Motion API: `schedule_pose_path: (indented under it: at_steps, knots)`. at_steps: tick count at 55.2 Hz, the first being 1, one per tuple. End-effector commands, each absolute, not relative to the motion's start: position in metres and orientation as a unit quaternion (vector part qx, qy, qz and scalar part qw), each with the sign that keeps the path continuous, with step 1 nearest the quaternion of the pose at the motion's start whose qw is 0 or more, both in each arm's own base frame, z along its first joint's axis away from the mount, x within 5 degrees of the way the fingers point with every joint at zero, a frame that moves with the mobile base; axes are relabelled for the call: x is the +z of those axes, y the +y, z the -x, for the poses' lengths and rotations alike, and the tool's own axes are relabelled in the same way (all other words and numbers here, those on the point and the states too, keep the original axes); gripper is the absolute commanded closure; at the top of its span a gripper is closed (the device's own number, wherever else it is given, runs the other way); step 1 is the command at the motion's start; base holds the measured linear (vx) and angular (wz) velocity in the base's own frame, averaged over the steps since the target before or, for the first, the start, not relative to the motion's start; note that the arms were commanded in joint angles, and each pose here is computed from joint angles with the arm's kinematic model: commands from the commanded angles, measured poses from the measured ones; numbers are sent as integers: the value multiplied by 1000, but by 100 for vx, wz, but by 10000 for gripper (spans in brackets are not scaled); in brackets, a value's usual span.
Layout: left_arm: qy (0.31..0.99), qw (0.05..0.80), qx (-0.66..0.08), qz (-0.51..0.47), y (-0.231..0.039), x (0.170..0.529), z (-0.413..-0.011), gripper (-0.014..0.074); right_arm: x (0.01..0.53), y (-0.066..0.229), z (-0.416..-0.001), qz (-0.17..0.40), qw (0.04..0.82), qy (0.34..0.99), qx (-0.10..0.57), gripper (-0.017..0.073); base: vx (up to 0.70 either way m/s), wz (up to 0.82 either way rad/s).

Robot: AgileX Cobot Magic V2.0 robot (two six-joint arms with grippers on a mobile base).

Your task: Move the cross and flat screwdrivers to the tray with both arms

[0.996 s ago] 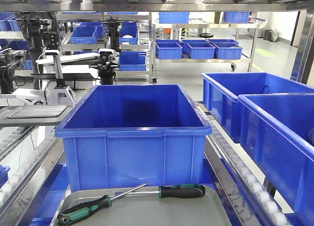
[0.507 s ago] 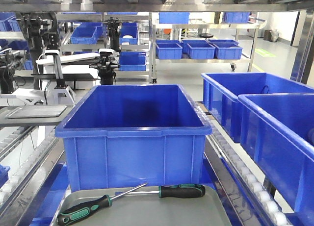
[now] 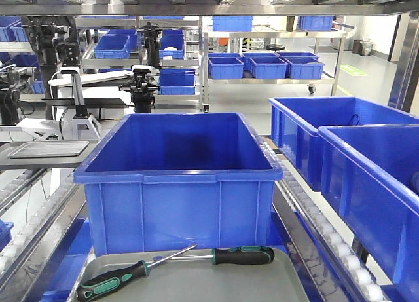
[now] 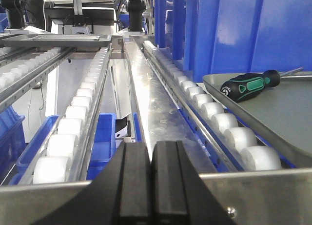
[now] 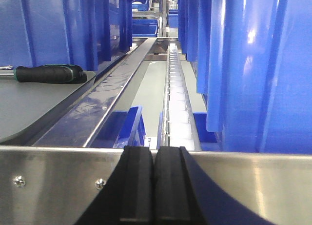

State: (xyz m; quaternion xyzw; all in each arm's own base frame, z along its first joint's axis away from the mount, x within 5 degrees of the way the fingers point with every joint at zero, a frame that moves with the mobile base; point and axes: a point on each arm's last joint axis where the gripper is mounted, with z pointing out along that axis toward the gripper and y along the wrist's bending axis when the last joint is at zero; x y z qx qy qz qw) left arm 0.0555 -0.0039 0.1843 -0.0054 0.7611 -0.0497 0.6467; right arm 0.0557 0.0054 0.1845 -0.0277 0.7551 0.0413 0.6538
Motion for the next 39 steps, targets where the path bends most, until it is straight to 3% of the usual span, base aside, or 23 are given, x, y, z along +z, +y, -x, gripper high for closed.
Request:
schedule_pose_path:
  at_steps: [1, 39]
  knots:
    - [739, 671, -57, 11, -4, 197, -56, 599, 191, 6, -56, 29, 687, 725, 44, 571, 0, 0]
    - [739, 671, -57, 11, -4, 197, -56, 599, 190, 6, -56, 30, 686, 726, 43, 571, 0, 0]
